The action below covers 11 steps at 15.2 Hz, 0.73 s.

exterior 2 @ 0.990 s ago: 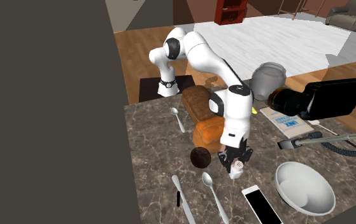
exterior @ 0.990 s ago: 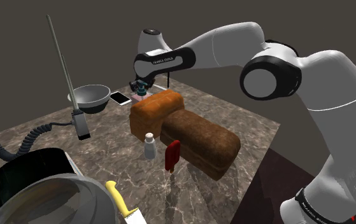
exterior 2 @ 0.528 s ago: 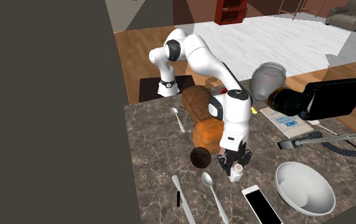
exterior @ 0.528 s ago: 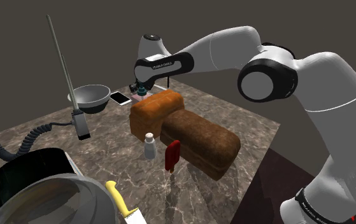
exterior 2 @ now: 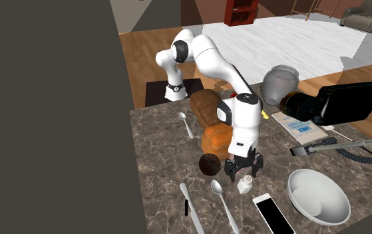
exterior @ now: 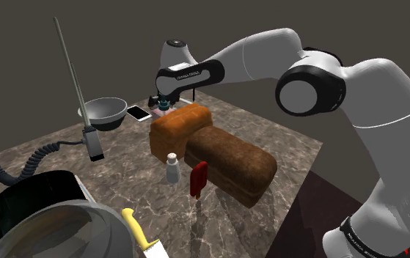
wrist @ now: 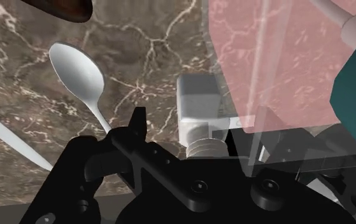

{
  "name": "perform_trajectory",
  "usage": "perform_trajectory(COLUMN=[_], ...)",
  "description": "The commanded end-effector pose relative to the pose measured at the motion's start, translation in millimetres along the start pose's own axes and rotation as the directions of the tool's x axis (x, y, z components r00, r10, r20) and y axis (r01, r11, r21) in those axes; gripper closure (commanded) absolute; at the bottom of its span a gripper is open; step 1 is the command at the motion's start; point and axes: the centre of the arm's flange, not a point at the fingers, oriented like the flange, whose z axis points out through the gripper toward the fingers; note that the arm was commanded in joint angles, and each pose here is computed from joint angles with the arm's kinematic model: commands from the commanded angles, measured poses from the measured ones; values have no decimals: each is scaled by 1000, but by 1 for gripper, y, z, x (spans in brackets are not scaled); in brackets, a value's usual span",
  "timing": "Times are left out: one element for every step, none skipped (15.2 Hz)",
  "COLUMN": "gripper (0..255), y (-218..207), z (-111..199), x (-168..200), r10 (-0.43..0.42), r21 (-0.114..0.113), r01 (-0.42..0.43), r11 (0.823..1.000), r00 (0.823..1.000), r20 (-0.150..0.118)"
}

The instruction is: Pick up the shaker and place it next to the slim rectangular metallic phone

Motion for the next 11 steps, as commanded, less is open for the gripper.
perform_trajectory(gripper=[0,0,0,0,0,0,0,0,0,0,0], y=[-1,-3,-3,-3,-3,-3,-3,-3,-3,-3,-3], z=[7,12,-1,-14,-27,-38,-38,-37,-37,-38,-38], x=[-7,-3,-3,-3,-2,-2,-2,-2,-2,-2,-2], r10=[-3,-4,-4,-4,-4,-4,-4,-4,-4,-4,-4], r21=[-2,-1,-1,-1,-1,-1,-1,-1,-1,-1,-1], r01=[3,4,4,4,4,4,4,4,4,4,4], r11=[1000,1000,1000,1000,1000,1000,1000,1000,1000,1000,1000], r00=[1000,1000,1000,1000,1000,1000,1000,1000,1000,1000,1000], r20=[21,21,21,21,21,21,21,21,21,21,21])
